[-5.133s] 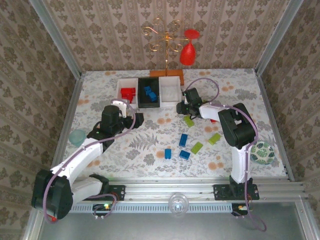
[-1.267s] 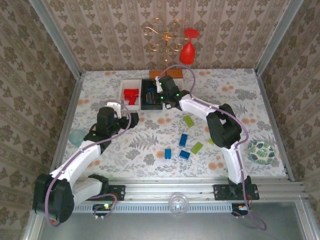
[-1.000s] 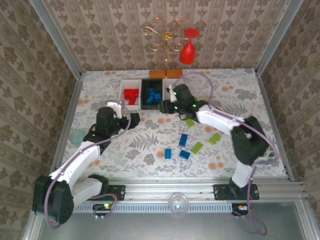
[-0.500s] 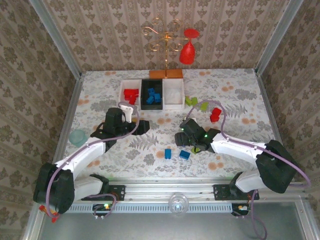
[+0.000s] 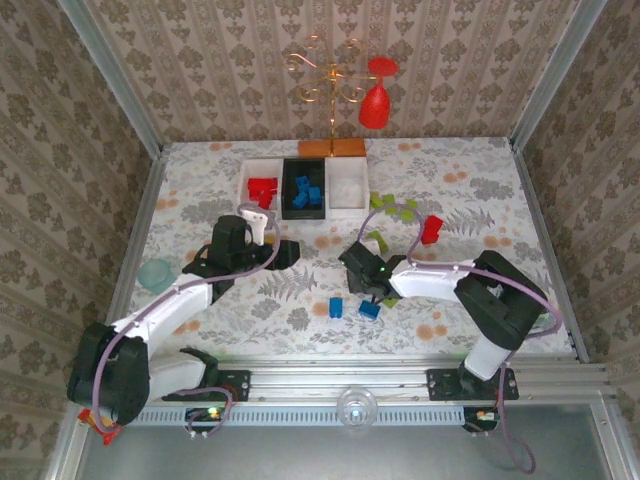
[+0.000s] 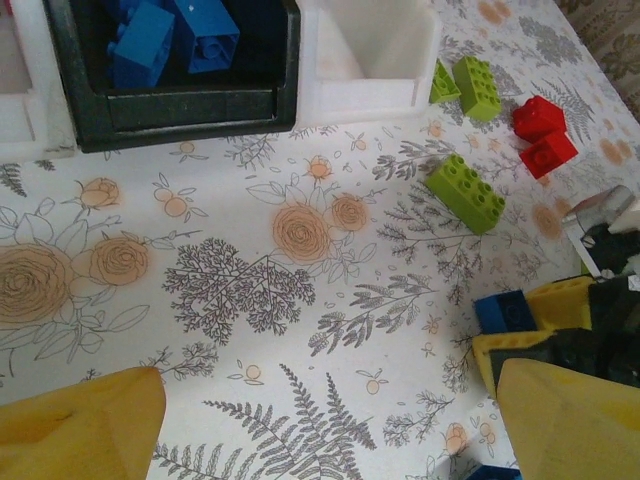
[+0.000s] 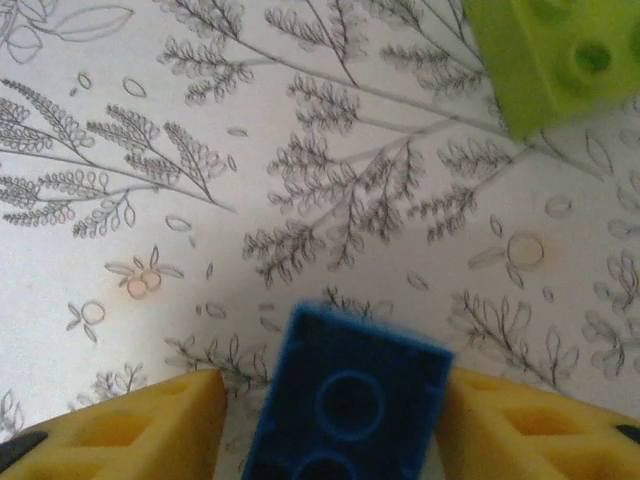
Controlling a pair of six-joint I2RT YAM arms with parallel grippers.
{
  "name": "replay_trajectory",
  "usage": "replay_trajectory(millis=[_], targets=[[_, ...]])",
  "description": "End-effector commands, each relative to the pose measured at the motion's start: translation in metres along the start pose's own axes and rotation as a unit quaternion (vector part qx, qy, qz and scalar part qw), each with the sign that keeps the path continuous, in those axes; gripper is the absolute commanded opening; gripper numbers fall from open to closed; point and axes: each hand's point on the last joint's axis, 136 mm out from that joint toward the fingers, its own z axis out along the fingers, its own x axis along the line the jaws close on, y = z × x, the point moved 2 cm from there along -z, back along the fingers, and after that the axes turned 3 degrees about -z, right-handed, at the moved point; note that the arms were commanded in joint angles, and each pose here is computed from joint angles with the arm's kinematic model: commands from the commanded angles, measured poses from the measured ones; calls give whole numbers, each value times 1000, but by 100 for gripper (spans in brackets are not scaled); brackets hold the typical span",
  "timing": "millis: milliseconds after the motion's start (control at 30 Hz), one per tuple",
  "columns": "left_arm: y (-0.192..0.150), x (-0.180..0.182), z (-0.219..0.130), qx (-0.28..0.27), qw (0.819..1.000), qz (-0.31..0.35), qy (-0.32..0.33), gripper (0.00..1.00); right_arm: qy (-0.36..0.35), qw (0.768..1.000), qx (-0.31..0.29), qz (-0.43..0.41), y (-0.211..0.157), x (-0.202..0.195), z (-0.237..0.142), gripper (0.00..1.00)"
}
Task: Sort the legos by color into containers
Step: Pick up the lego from the center of the table, then place the lego in the container.
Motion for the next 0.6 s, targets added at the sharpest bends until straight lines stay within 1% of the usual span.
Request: replay_trajectory(millis=[0, 133, 267, 467, 567], targets=[[5, -1, -6, -10, 1000, 19, 6, 88, 8, 1000, -18, -2, 11, 14, 6, 46], [5, -1, -8, -13, 1000, 20, 9, 88, 26, 999, -41, -3, 23, 23, -2, 36], [6, 5, -13, -23, 999, 18, 26, 88, 74, 993, -88, -8, 54, 41, -20, 31], [11, 32, -31, -66, 995, -19, 75, 89, 172, 973, -151, 0, 129, 79, -42, 30], [12, 39, -39, -81, 992, -36, 85, 89, 194, 963, -187, 10, 170, 93, -45, 31]])
